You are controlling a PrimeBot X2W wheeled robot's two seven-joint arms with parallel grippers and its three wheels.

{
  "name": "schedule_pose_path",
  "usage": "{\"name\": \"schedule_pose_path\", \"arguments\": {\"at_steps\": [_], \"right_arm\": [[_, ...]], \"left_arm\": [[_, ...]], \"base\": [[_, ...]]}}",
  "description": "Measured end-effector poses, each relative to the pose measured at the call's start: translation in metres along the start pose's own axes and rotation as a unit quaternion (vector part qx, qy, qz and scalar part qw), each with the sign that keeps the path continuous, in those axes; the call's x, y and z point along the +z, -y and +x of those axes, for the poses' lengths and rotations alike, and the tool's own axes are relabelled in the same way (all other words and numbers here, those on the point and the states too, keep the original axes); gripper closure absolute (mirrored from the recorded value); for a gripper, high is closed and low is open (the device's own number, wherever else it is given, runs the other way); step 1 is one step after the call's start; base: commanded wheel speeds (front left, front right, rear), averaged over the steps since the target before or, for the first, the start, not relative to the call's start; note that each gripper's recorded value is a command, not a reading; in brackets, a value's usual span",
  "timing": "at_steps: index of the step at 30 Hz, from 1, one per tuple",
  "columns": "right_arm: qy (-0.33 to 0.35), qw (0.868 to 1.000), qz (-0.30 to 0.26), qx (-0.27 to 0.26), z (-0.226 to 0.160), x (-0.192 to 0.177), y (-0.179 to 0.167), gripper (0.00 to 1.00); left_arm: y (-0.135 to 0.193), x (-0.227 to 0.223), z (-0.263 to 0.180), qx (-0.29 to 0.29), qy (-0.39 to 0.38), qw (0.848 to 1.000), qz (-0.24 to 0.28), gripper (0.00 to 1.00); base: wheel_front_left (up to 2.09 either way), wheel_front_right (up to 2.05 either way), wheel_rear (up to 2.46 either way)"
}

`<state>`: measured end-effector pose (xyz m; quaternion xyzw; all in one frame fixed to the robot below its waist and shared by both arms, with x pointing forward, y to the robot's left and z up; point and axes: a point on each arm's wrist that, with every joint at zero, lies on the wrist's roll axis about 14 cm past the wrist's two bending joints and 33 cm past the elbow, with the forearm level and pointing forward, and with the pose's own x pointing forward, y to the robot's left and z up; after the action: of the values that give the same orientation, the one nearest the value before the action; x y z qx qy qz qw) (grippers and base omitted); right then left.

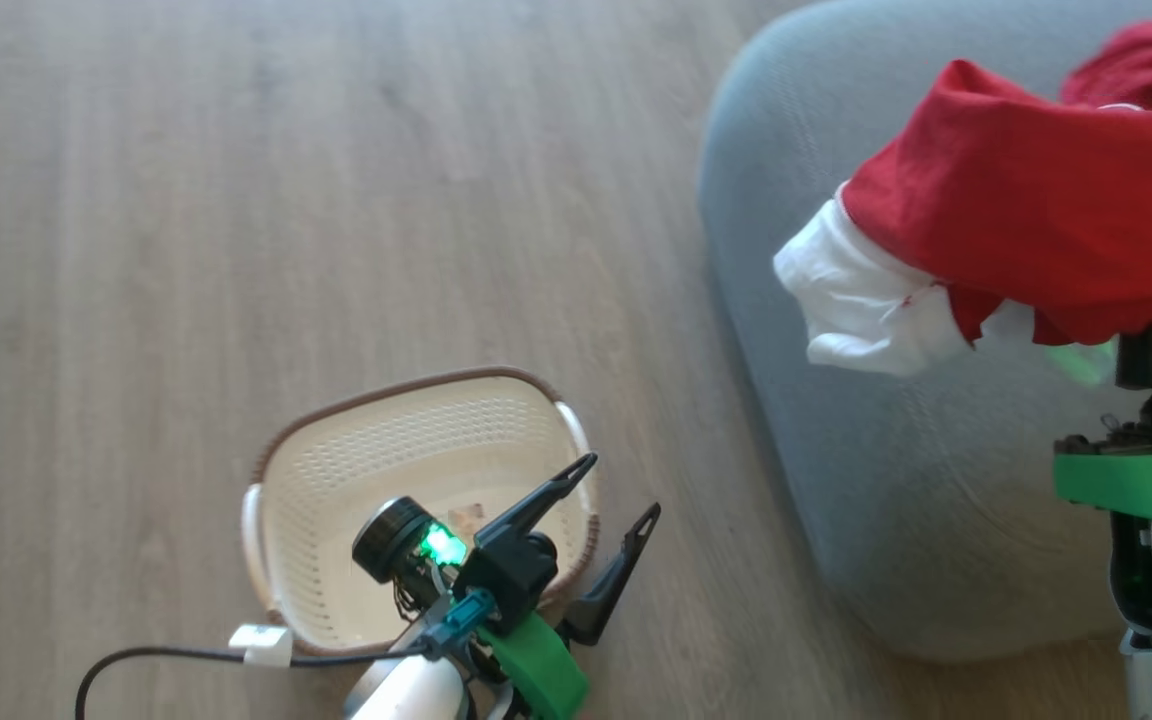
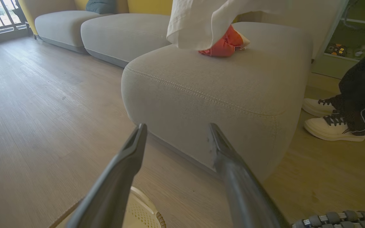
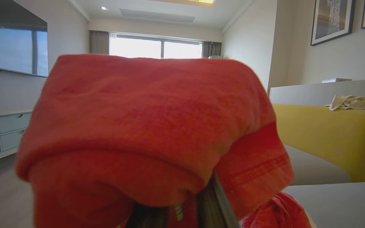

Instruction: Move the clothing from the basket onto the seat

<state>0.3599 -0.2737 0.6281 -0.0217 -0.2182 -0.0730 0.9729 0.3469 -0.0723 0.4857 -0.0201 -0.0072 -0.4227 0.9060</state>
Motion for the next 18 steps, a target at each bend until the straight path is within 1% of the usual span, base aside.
{"name": "schedule_pose_path", "arguments": {"at_steps": [7, 11, 12, 18], "right_arm": [[-0.004, 0.998, -0.03, -0.055, -0.016, 0.008, 0.037, 1.0], [-0.007, 0.996, -0.042, -0.085, -0.029, 0.014, 0.054, 1.0], [-0.007, 0.996, -0.042, -0.085, -0.029, 0.014, 0.054, 1.0], [-0.006, 0.989, -0.067, -0.13, -0.055, 0.03, 0.082, 1.0]], "left_arm": [[0.02, -0.012, 0.019, -0.047, -0.009, 0.999, -0.012, 0.0], [0.037, -0.015, 0.029, -0.082, -0.01, 0.996, -0.017, 0.0], [0.037, -0.015, 0.029, -0.082, -0.01, 0.996, -0.017, 0.0], [0.065, -0.012, 0.042, -0.132, -0.004, 0.991, -0.02, 0.0]], "base": [[0.0, 0.0, 0.0], [0.0, 0.0, 0.0], [0.0, 0.0, 0.0], [0.0, 0.0, 0.0]]}}
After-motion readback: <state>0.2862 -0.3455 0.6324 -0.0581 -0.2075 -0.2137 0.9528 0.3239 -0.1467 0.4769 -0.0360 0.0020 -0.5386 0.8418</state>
